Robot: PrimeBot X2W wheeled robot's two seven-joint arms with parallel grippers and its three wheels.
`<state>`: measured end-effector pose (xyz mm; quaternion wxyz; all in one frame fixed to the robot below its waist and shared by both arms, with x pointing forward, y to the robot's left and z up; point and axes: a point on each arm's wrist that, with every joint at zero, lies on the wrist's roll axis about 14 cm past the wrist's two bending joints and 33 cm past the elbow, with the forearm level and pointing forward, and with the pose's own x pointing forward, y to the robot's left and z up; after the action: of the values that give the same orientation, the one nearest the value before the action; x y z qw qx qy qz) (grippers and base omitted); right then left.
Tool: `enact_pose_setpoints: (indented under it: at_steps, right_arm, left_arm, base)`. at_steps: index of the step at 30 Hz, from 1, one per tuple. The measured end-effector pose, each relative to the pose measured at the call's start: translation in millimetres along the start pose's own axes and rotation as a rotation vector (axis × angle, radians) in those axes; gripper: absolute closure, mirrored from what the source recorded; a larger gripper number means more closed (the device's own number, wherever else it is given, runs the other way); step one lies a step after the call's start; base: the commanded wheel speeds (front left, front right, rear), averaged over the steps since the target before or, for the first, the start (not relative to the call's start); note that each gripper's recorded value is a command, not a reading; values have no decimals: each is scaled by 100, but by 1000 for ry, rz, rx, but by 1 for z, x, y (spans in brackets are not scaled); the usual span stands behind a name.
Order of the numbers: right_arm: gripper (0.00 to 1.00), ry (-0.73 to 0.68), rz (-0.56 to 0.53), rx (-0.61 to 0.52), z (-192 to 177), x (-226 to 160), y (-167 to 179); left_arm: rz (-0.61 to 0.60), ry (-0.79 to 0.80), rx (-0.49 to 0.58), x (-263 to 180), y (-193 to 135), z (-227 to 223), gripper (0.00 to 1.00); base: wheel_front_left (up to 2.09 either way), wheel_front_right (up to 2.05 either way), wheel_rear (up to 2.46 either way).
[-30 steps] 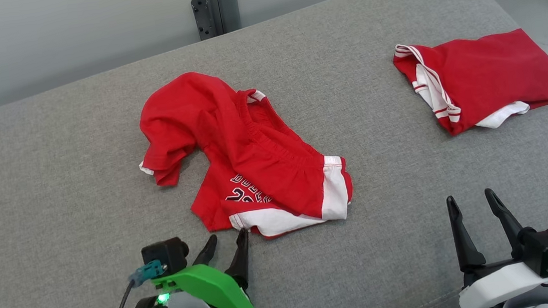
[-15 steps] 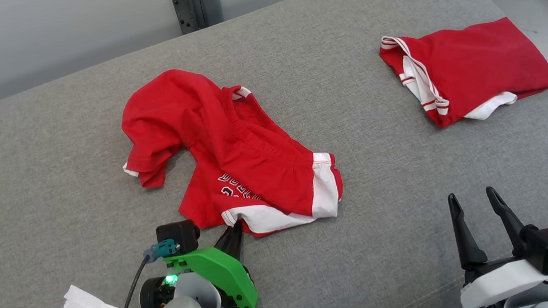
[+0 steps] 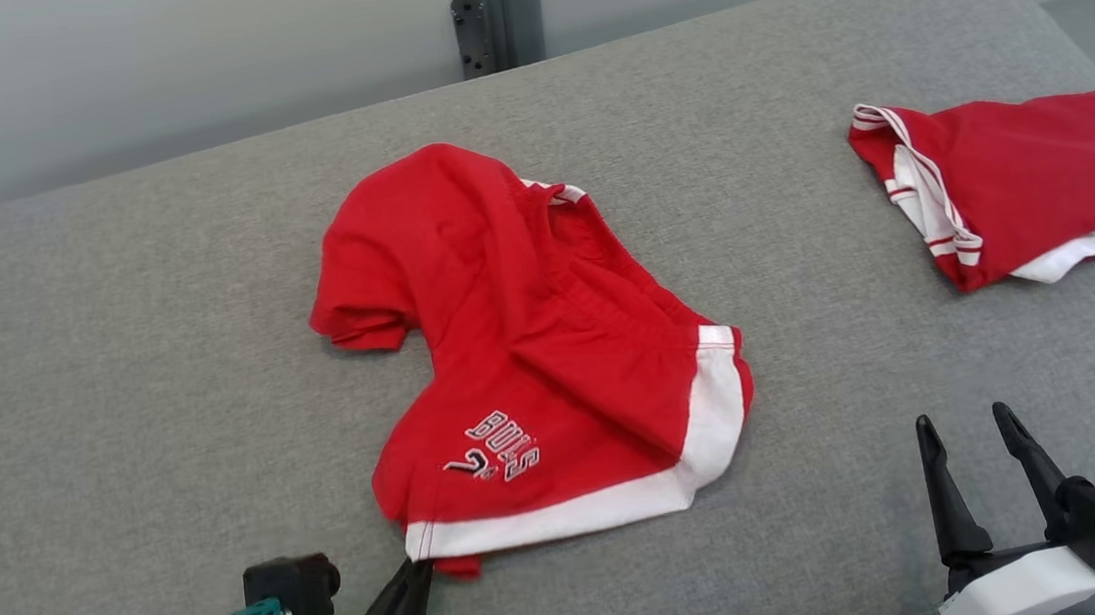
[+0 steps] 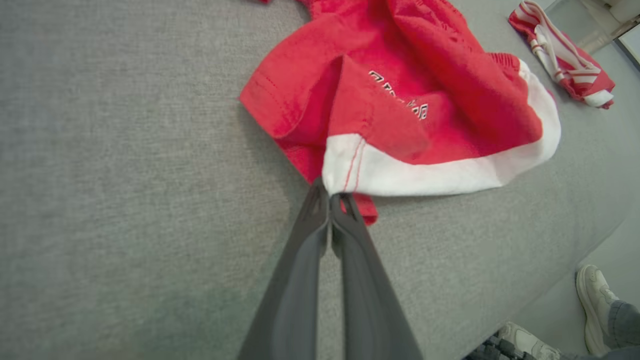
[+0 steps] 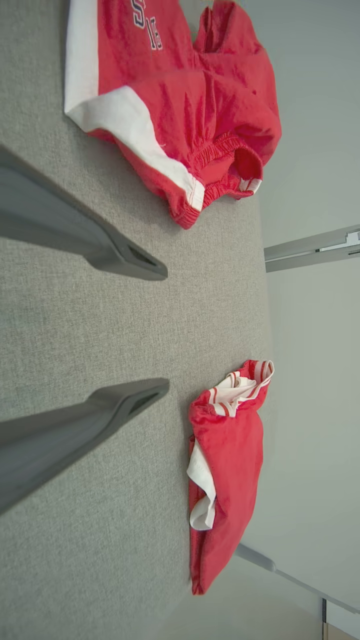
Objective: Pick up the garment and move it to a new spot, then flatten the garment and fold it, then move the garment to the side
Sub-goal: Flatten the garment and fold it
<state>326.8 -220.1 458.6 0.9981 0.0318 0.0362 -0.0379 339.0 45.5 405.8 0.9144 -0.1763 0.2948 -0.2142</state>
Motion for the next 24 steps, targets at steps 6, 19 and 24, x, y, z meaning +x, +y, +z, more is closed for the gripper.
enact_pose_setpoints:
  at_steps: [6,19,24]
  right_arm:
    - [0,-3,72,-9,1,10,20]
    - [0,-26,112,-22,8,10,28]
    - [0,-68,81,-43,21,6,16]
  left_arm:
    - [123,36,-30,-31,29,-24,100]
    - [196,-140,-79,-49,42,-6,0]
    - [298,-229,2,-67,64,5,0]
  base:
    - [0,0,0]
    - [0,0,0]
    - [0,0,0]
